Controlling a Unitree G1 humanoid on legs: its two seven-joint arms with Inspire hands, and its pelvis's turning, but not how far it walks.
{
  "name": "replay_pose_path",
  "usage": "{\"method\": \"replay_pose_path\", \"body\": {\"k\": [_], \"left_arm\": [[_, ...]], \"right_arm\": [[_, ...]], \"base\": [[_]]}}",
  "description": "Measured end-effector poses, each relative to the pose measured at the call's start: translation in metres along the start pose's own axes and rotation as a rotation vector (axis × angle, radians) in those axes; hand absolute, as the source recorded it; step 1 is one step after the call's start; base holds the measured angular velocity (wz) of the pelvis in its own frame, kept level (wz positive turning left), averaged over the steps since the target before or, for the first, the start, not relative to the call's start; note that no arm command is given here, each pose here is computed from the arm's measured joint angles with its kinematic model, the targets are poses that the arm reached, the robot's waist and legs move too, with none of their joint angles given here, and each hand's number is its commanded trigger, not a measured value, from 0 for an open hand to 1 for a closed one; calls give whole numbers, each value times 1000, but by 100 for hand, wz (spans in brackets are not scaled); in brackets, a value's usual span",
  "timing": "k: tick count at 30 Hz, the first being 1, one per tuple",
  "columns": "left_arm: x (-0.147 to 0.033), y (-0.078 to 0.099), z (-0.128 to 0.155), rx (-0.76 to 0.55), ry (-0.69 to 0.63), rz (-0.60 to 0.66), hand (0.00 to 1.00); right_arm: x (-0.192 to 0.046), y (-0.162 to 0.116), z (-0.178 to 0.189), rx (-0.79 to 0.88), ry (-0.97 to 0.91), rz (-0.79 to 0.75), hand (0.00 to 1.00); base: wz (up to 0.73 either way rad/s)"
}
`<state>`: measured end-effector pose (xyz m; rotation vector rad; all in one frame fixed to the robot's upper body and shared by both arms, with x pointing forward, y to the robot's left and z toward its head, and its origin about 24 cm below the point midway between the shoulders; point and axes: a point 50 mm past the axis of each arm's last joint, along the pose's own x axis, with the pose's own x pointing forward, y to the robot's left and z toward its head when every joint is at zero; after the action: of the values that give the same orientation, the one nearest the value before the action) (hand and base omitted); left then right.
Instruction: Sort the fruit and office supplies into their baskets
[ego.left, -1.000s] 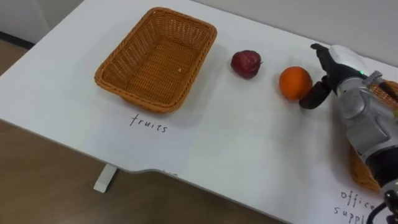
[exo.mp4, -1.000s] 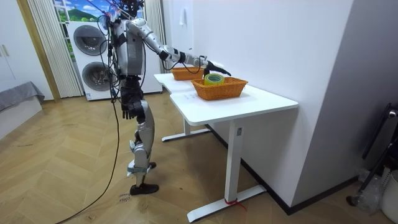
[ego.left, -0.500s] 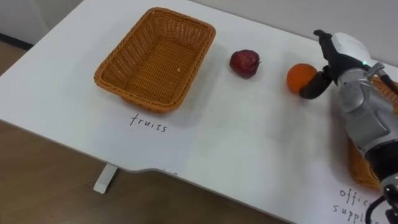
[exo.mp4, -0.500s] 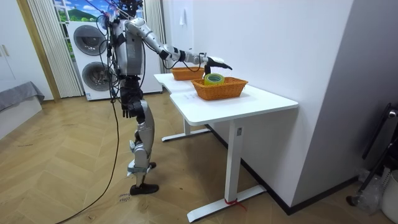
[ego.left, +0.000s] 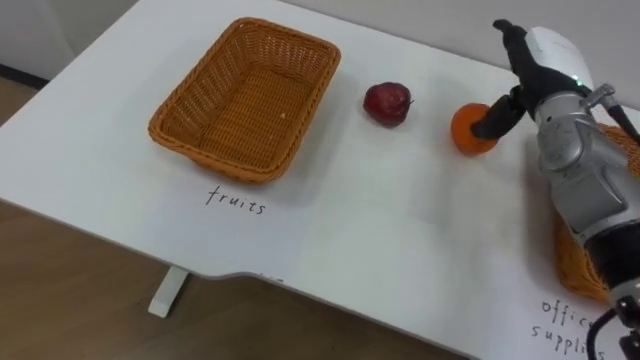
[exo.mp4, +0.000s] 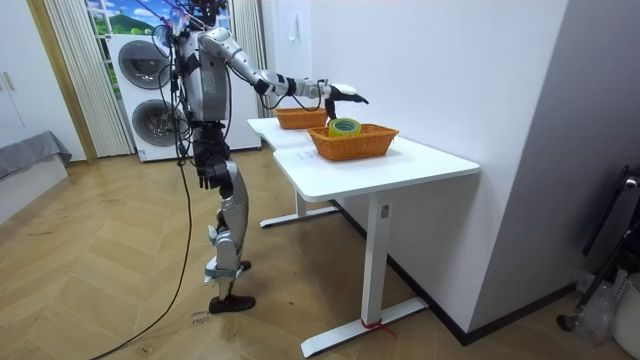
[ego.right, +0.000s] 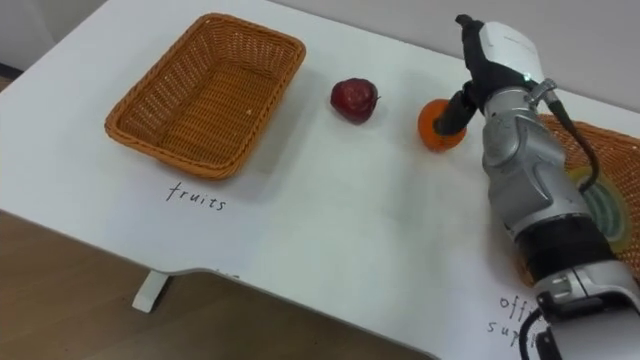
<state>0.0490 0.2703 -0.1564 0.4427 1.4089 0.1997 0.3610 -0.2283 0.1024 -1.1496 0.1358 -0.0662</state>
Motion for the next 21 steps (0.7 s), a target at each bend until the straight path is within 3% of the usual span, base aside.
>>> {"method": "replay_pose_path", "body": {"k": [12,21], "left_arm": [[0,-3,1,6,-6,-41,0],[0,-2,2,6,-9,-39,0]], "right_arm": [[-2,25,-14,79,64,205,0],[-2,28,-18,82,79,232,0]], "base": [[1],[1]]}}
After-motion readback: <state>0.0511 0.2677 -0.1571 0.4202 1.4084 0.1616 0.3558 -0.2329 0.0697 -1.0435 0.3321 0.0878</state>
